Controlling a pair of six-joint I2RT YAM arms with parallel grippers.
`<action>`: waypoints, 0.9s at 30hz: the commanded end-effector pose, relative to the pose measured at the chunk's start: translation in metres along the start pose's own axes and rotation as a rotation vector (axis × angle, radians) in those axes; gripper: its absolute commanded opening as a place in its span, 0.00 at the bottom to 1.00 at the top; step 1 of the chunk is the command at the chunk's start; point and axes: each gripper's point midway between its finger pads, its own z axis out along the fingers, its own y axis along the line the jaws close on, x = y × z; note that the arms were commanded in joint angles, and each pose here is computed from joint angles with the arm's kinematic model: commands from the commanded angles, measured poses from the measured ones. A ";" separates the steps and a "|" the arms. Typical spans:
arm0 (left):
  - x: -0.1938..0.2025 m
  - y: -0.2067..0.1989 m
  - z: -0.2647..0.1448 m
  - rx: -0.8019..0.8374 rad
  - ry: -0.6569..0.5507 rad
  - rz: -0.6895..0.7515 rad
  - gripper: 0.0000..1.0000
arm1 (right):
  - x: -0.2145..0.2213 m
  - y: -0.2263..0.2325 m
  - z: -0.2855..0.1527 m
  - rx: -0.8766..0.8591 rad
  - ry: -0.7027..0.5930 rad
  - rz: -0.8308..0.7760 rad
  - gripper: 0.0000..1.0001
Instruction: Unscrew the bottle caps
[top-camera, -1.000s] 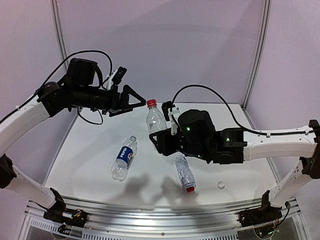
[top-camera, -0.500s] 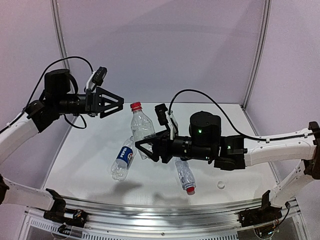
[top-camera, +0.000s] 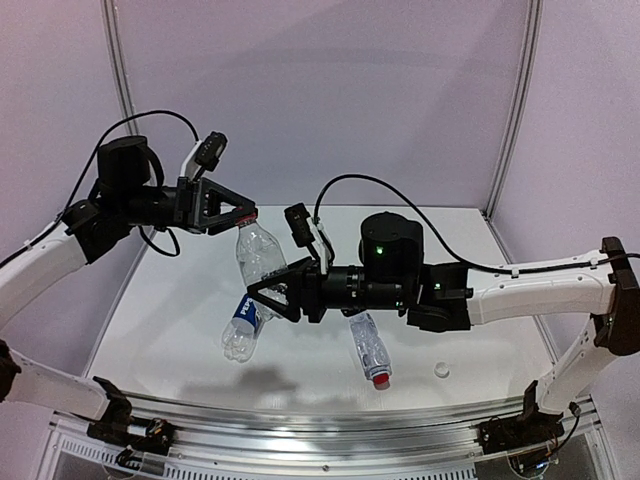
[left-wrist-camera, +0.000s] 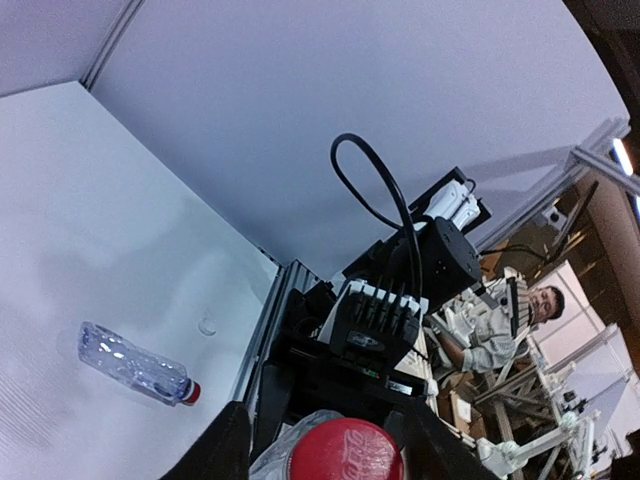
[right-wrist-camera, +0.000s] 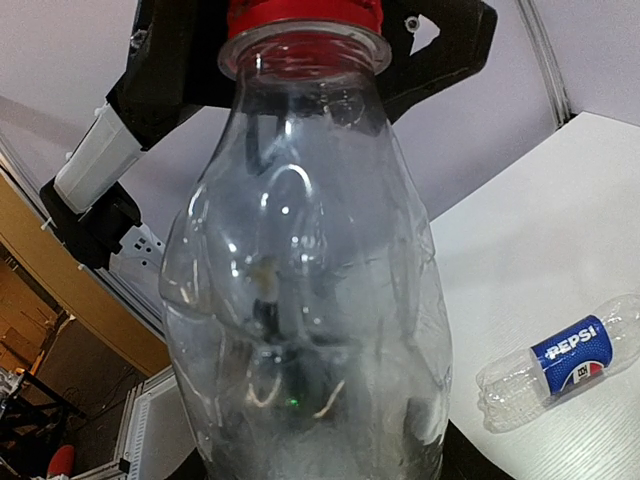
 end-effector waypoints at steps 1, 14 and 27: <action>0.001 -0.007 0.001 0.021 0.019 0.015 0.39 | -0.004 0.001 0.004 -0.017 0.004 0.005 0.32; 0.026 0.051 0.006 -0.495 0.081 -0.156 0.16 | -0.008 -0.089 -0.007 0.669 0.074 -0.066 0.31; 0.021 0.050 0.019 -0.489 0.074 -0.150 0.59 | -0.017 -0.073 -0.012 0.606 -0.022 -0.107 0.33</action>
